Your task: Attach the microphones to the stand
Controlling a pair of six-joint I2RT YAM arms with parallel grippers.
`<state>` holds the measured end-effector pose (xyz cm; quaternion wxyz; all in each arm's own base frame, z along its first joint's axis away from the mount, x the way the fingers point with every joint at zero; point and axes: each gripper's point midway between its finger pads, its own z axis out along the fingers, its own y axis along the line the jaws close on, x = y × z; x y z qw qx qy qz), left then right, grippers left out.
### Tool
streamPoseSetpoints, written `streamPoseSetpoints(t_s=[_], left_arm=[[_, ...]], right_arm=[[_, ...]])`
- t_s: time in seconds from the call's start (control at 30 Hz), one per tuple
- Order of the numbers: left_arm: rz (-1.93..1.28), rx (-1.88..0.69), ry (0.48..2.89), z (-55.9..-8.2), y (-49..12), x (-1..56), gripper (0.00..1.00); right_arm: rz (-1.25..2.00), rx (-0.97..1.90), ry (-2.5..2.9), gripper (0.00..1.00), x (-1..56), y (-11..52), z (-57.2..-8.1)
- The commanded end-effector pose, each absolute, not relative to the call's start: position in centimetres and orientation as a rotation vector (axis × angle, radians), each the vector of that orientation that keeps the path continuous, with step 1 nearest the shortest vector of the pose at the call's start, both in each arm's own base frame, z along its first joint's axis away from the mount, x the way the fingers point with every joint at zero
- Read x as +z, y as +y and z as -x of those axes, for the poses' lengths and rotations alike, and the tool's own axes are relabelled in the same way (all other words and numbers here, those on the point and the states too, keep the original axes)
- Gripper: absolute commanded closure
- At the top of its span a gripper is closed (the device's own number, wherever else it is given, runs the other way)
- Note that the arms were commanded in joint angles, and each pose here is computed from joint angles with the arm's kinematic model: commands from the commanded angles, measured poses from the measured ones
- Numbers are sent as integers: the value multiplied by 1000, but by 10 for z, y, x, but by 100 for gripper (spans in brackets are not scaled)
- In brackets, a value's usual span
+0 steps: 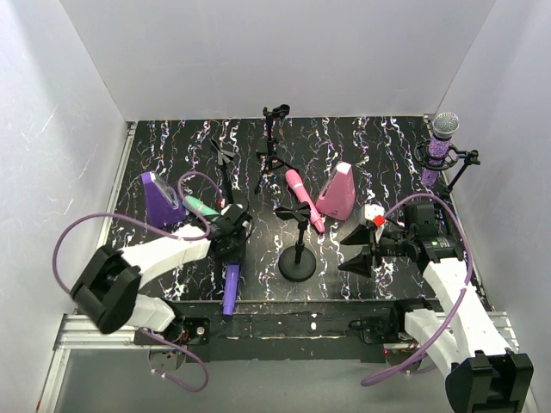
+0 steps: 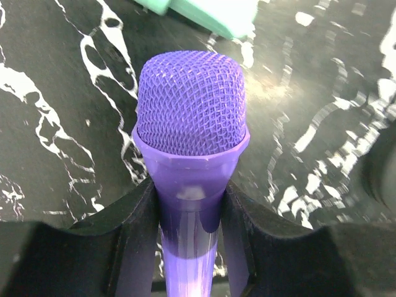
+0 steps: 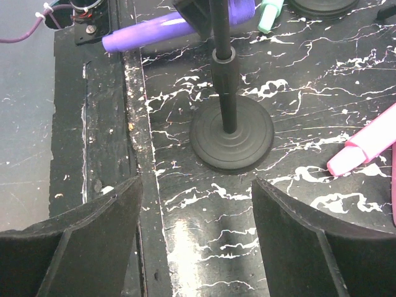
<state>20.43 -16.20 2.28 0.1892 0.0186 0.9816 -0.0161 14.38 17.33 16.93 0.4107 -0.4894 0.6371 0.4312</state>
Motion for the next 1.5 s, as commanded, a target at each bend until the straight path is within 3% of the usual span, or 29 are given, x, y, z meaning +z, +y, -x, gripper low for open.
streamPoseSetpoints(t_s=[0.0,0.23,0.47,0.7,0.97,1.47], left_arm=[[-161,-423,2606,-198,-192,81,100],[-398,-771,2196,-179,-206,195,100],[-518,-781,1744,-181,-198,317,100],[-658,-833,1460,-181,-220,396,100],[-697,-871,1240,-182,-235,434,100],[-651,-910,1233,-176,-230,432,100]], right_arm=[[1261,1097,1555,22,185,174,-136],[1355,1067,1500,22,244,171,-126],[1435,1024,1493,23,308,179,-132],[1453,1027,1430,21,345,202,-152],[1571,987,1444,17,334,232,-164],[1650,1001,1488,10,323,267,-169]])
